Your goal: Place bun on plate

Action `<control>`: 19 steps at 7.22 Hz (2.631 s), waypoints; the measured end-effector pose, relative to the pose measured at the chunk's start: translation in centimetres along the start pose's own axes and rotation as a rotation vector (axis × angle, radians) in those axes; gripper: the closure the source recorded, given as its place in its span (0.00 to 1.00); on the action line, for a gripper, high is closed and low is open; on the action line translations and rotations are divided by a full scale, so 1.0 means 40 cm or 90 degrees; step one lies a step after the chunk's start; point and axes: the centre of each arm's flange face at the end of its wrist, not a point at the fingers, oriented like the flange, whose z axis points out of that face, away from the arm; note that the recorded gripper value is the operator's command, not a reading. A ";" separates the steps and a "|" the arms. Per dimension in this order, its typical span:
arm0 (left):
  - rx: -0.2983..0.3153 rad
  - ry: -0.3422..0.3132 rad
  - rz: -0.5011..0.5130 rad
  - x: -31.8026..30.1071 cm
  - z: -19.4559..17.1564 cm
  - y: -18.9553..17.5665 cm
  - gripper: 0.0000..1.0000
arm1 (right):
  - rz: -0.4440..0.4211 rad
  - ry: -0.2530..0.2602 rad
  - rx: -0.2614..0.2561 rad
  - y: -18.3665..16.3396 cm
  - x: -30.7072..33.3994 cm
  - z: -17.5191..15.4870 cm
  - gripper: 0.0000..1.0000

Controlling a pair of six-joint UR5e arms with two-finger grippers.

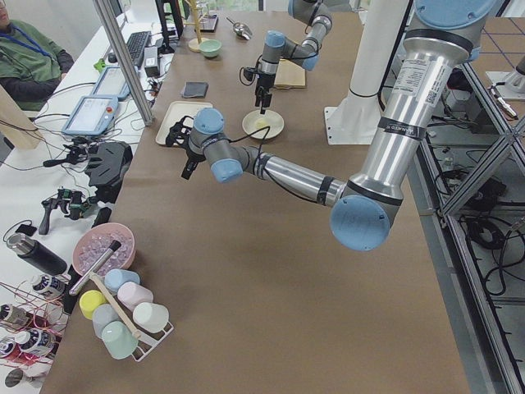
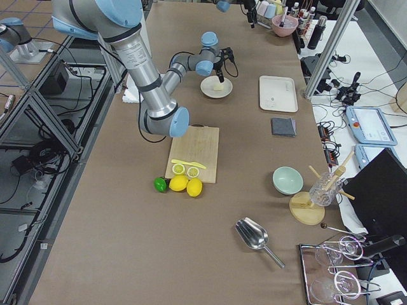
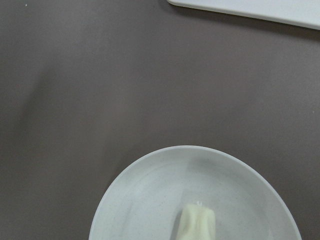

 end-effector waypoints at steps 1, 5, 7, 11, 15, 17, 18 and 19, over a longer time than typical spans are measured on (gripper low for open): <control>-0.001 -0.013 -0.015 -0.027 -0.013 -0.017 0.02 | 0.011 -0.002 -0.003 -0.037 0.037 -0.023 0.00; -0.013 -0.033 -0.111 -0.273 -0.135 -0.077 0.02 | 0.009 0.028 -0.039 -0.232 0.499 -0.187 0.00; -0.016 -0.070 -0.178 -0.383 -0.203 -0.124 0.02 | 0.008 0.057 -0.046 -0.280 0.798 -0.311 0.00; -0.035 -0.109 -0.251 -0.501 -0.309 -0.179 0.02 | 0.032 0.125 -0.065 -0.266 1.237 -0.560 0.00; -0.050 -0.084 -0.265 -0.514 -0.359 -0.198 0.02 | 0.030 0.157 -0.073 -0.159 1.534 -0.725 0.00; -0.054 -0.086 -0.270 -0.520 -0.355 -0.191 0.02 | 0.056 0.167 -0.071 -0.134 1.593 -0.763 0.00; -0.060 -0.091 -0.276 -0.535 -0.347 -0.182 0.02 | 0.062 0.169 -0.072 -0.125 1.606 -0.768 0.00; -0.071 -0.098 -0.269 -0.562 -0.334 -0.170 0.02 | 0.066 0.172 -0.071 -0.120 1.614 -0.773 0.00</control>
